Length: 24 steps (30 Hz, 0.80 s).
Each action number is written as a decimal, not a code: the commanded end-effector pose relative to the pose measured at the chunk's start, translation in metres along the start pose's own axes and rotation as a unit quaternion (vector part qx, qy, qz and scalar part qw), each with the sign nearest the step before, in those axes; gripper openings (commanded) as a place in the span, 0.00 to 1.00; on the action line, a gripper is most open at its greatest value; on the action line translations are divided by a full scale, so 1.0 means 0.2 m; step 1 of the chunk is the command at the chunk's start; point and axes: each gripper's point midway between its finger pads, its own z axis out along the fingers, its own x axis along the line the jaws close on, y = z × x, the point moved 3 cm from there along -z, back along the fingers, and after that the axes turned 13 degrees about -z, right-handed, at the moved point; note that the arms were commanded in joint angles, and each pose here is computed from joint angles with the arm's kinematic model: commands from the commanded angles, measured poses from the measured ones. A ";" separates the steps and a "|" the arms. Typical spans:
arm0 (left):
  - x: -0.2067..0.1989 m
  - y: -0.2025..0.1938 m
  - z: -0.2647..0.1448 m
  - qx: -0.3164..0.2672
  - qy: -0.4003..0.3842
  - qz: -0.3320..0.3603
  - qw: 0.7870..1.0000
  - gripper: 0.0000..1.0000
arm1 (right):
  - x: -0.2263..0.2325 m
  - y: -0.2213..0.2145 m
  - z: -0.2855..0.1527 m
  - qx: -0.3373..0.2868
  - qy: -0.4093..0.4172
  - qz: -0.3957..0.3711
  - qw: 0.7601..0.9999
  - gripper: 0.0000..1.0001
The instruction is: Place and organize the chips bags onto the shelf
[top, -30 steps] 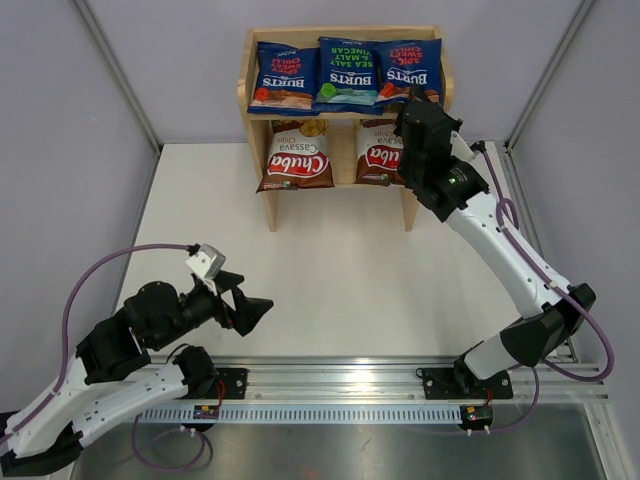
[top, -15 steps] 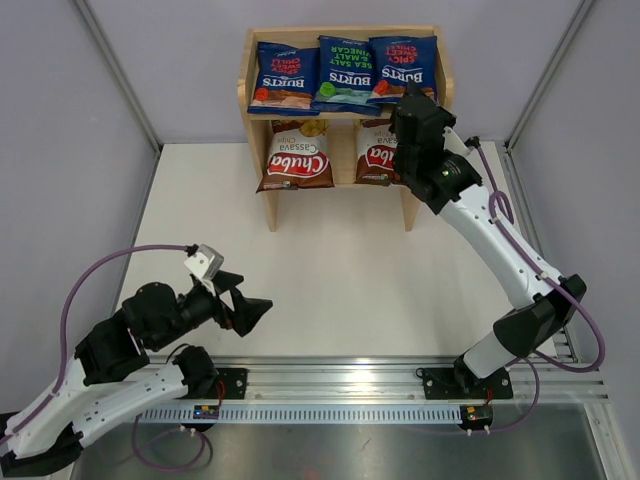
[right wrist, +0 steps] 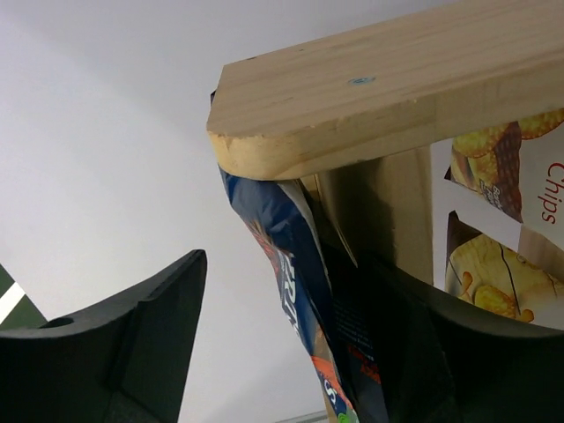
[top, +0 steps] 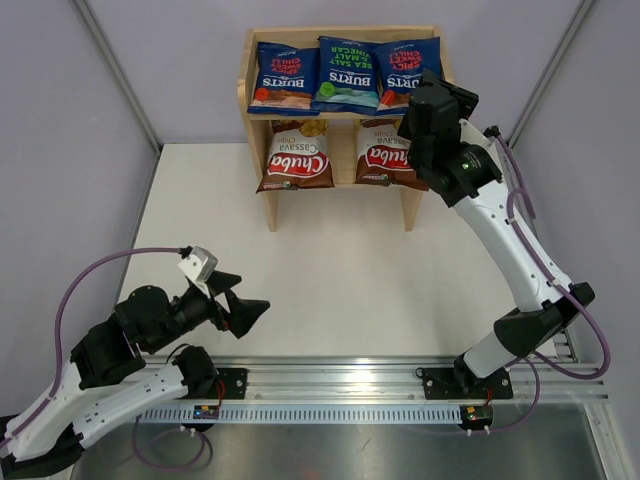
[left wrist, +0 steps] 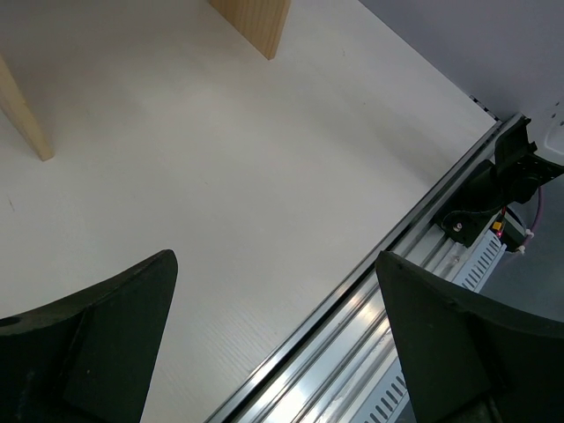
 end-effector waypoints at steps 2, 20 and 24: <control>-0.04 0.03 0.01 -0.013 -0.023 0.002 1.000 0.99 | 0.03 0.08 -0.04 0.005 -0.008 -0.039 0.999 0.81; -0.04 0.02 0.03 -0.003 -0.020 0.003 1.000 0.98 | 0.05 0.10 -0.11 0.039 0.023 -0.022 0.999 0.28; -0.04 0.01 0.03 -0.002 -0.019 0.003 1.000 0.98 | 0.06 0.08 -0.09 0.040 0.025 -0.016 0.999 0.21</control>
